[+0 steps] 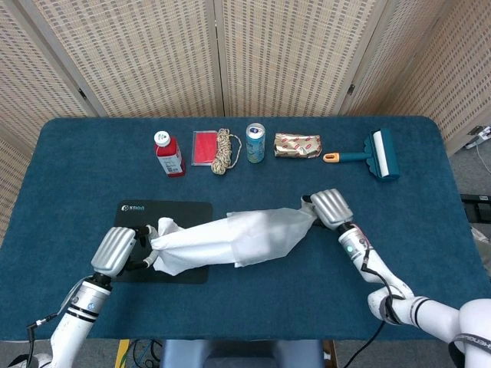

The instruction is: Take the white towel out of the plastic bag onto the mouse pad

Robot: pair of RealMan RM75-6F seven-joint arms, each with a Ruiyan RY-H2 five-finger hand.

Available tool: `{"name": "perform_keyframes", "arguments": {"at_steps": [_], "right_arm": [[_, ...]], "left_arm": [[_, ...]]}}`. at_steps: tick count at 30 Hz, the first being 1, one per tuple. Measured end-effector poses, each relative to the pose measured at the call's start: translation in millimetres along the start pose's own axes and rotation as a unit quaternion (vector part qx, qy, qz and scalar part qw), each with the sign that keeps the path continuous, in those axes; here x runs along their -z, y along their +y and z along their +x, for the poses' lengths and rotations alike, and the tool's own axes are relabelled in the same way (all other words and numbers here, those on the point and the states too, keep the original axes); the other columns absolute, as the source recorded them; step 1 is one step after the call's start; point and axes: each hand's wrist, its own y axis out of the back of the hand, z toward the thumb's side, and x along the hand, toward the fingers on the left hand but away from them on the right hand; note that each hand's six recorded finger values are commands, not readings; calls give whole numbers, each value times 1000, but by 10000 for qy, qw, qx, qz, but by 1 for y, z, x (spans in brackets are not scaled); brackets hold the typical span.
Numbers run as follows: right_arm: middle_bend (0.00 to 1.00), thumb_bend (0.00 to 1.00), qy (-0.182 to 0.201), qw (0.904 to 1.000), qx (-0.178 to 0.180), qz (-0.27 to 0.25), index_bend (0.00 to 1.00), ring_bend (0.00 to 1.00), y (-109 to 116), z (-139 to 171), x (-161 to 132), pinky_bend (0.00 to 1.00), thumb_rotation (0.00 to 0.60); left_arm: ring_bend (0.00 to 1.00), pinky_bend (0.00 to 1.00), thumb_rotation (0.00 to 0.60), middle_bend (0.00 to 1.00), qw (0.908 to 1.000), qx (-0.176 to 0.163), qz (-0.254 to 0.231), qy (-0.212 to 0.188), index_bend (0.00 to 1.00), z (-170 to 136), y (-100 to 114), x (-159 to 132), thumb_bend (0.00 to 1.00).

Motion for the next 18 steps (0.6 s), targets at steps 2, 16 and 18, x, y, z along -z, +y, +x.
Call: {"name": "perform_keyframes", "arguments": {"at_steps": [2, 16, 18], "right_arm": [[1000, 776, -109, 9999, 28, 56, 709, 1000, 3, 6, 10, 1000, 600], [1000, 758, -756, 9965, 321, 154, 704, 1000, 29, 43, 61, 1000, 600], [1000, 651, -782, 9963, 316, 145, 635, 999, 30, 46, 64, 1000, 600]], "left_arm": [[570, 821, 600, 542, 10000, -8, -5, 70, 788, -1, 1, 6, 784], [570, 821, 600, 542, 9992, -294, -5, 257, 787, 0, 18, 20, 783], [570, 821, 600, 542, 9992, -270, 4, 287, 783, 0, 18, 22, 783]]}}
